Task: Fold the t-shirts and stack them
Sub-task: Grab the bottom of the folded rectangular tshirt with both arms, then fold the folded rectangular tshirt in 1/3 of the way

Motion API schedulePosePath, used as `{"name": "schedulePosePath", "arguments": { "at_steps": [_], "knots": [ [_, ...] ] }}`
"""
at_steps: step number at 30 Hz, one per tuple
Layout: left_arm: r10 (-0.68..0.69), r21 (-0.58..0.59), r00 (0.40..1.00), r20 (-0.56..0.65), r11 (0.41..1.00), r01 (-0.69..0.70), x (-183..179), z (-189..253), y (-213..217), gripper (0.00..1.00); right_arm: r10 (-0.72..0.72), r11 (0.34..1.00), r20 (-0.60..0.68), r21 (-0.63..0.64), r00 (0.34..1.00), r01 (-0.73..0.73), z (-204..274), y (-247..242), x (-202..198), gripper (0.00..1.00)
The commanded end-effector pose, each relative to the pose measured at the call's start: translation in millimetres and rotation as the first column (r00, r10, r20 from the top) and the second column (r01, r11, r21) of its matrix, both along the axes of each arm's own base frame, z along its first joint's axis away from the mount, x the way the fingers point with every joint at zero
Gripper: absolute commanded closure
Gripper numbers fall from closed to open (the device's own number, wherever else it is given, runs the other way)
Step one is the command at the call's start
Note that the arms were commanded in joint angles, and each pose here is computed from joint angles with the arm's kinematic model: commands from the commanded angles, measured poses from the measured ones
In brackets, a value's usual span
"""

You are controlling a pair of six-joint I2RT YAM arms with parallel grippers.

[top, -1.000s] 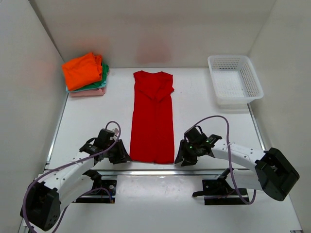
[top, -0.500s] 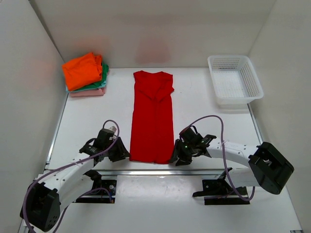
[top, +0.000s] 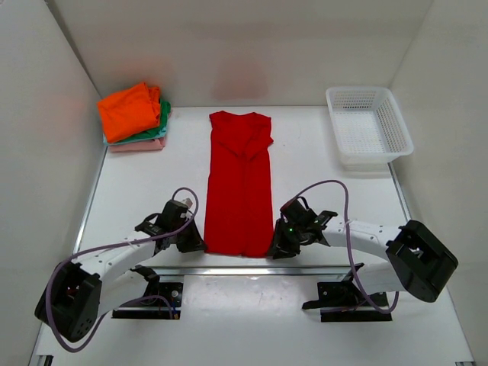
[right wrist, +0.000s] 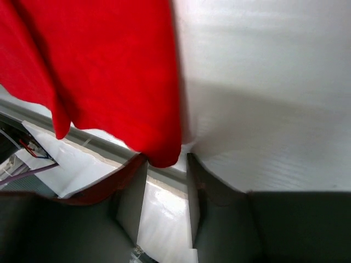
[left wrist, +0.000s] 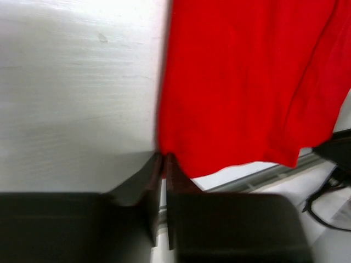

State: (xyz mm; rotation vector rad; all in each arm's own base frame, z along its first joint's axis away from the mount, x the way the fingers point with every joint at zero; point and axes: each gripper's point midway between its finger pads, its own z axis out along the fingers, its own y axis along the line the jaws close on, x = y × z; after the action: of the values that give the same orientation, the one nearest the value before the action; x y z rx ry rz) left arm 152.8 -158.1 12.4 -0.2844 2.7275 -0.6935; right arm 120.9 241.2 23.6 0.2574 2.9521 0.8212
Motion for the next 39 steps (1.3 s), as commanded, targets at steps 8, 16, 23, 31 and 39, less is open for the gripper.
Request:
{"name": "schedulePosePath", "arguments": {
  "at_steps": [8,16,23,31,39],
  "knots": [
    [-0.062,0.154,0.995,-0.079,0.985,0.074,-21,-16,25,1.00,0.048,0.999,0.021,0.013,0.999,-0.048,-7,-12,-6,1.00],
    [-0.046,0.137,0.991,-0.122,0.989,0.063,-36,-12,26,1.00,0.127,0.990,0.037,0.061,0.991,-0.129,9,-10,-13,1.00],
    [-0.065,0.083,0.997,-0.045,0.994,0.068,2,33,6,1.00,0.218,0.968,0.098,0.107,0.971,-0.228,44,5,11,1.00],
    [-0.016,0.036,0.999,0.037,0.999,0.015,99,75,-16,1.00,0.240,0.962,0.154,0.093,0.959,-0.256,75,10,80,1.00],
    [0.030,0.053,0.999,0.019,0.998,-0.031,165,68,-6,1.00,0.180,0.978,0.197,0.069,0.964,-0.196,83,1,160,0.99]
  ]
}}
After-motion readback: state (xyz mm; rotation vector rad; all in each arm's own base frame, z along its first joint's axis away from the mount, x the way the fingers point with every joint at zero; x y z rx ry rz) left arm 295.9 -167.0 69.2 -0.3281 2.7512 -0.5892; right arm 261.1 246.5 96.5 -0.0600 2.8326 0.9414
